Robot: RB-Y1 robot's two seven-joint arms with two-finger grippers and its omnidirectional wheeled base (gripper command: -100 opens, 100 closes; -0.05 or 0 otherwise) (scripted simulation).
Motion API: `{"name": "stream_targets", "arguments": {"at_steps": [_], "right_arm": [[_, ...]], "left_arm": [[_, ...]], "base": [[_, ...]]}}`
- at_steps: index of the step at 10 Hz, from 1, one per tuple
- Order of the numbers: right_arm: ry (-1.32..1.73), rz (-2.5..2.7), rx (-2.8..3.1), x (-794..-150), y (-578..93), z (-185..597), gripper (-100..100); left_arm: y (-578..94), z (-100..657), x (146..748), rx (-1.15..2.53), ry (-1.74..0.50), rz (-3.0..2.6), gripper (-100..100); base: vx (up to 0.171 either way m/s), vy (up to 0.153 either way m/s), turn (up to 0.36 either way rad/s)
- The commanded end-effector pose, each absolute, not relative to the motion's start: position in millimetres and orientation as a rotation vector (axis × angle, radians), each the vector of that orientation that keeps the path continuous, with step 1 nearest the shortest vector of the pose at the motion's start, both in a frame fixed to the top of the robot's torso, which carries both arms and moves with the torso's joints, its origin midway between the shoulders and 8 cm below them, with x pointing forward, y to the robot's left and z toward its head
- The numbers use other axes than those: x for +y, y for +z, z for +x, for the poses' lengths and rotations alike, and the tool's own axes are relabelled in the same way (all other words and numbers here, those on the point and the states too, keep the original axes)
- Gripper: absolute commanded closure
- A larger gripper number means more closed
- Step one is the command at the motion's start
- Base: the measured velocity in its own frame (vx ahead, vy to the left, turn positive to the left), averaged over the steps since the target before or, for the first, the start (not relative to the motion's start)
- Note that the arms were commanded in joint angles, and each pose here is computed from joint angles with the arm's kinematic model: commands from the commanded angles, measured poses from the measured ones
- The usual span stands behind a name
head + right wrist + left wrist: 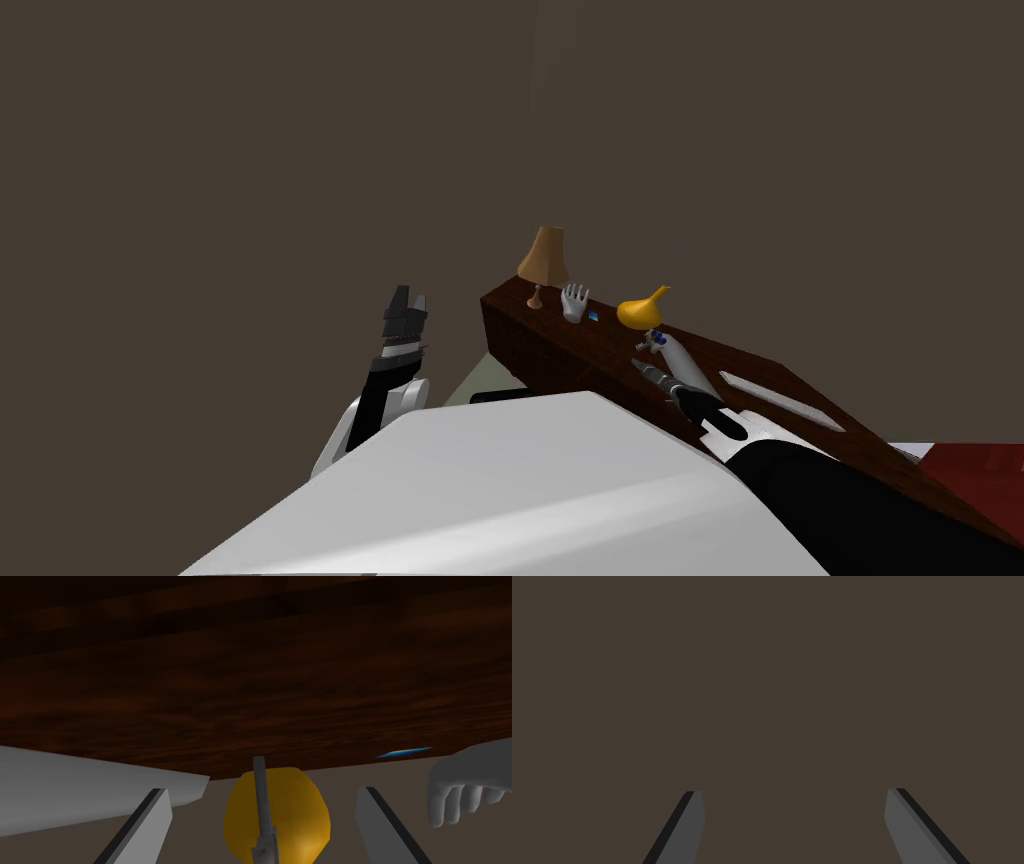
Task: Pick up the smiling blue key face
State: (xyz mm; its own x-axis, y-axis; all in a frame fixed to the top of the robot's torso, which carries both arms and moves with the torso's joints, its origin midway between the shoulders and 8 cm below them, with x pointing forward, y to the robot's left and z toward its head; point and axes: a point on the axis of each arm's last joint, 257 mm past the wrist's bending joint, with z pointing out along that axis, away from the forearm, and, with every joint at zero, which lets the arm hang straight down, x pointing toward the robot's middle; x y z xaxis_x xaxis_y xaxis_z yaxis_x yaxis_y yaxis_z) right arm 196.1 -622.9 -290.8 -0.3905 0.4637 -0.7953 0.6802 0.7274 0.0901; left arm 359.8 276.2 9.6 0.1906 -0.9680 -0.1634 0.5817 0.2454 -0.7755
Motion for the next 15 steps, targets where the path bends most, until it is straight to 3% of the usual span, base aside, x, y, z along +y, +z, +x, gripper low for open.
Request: {"name": "stream_targets", "arguments": {"at_steps": [1,10,11,12,15], "right_arm": [[-0.417,0.858,2.09,-648,-288,181,-100],[-0.723,0.797,2.167,-712,-262,150,-100],[-0.728,0.797,2.167,-713,-261,150,0],[-0.739,0.816,2.168,-716,-264,142,-100],[-0.746,0.845,2.161,-719,-266,134,-100]], "left_arm": [[10,360,276,0.739,-1.2,-0.641,0],[10,360,276,0.739,-1.2,-0.641,0],[10,360,276,0.739,-1.199,-0.641,0],[10,360,276,0.739,-1.199,-0.641,0],[10,360,276,0.739,-1.2,-0.641,0]], "base": [[0.013,0.023,0.201],[0.013,0.014,0.106],[0.0,0.0,0.0],[-0.015,0.0,0.131],[-0.02,-0.012,0.09]]}}
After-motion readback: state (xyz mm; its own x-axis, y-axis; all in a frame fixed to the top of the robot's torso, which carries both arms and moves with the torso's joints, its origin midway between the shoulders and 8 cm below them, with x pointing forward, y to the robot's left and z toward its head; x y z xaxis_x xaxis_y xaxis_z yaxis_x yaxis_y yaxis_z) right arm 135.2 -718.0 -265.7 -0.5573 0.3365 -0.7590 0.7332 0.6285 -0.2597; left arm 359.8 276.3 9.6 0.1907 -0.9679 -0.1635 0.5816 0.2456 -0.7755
